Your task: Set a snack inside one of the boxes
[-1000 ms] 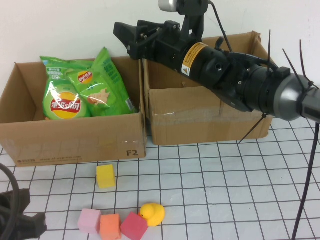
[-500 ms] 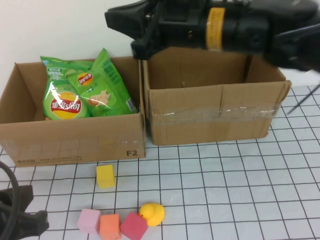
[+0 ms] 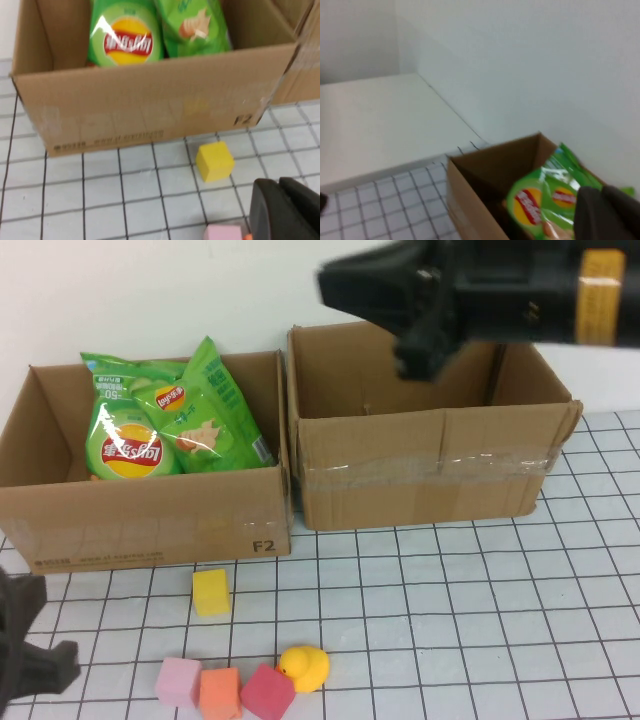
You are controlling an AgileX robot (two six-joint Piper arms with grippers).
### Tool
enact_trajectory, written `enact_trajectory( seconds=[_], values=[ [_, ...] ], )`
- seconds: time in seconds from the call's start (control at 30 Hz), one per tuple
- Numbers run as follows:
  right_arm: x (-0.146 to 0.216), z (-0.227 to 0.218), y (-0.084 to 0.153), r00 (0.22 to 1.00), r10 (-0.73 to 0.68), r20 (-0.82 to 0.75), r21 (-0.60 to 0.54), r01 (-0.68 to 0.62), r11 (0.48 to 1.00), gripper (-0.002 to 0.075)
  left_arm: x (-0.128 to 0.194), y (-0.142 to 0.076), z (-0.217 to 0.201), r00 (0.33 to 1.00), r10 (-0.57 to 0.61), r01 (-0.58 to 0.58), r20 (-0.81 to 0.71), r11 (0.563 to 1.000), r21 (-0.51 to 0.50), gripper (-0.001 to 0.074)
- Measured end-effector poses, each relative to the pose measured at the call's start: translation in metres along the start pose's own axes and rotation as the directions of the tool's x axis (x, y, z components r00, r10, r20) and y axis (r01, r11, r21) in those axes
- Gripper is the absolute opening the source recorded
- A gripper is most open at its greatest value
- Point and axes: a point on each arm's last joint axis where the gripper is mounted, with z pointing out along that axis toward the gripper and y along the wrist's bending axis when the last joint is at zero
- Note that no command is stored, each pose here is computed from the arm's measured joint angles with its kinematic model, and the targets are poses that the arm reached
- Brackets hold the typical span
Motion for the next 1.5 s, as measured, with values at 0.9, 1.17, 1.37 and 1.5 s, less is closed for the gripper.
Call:
enact_trajectory(
  seconds=[0.9,1.17,1.37,1.5],
  values=[
    [0.166,-0.139,0.001,0.698,-0.127,-0.705,0.457,0.583,0.671,0.0002,0.015,0.043,-0.037,0.998,-0.018,-0.002,-0.068,0.960,-0.281,-0.0001],
    [0.194,-0.168,0.005,0.595,0.235,-0.769,0.586,0.506,0.633,-0.0001,0.021,0.043,-0.038,0.991,-0.054,0.017,-0.121,0.958,-0.285,-0.0001],
    [0.183,-0.173,0.029,0.560,0.300,-0.772,0.543,0.335,0.770,-0.0001,0.016,0.041,-0.042,0.998,-0.044,0.033,-0.042,0.974,-0.224,-0.0001],
    [0.168,-0.179,0.055,0.611,0.240,-0.754,0.462,0.235,0.855,-0.0001,0.011,0.044,-0.052,0.998,-0.033,0.044,0.061,0.982,-0.184,-0.0001]
  ],
)
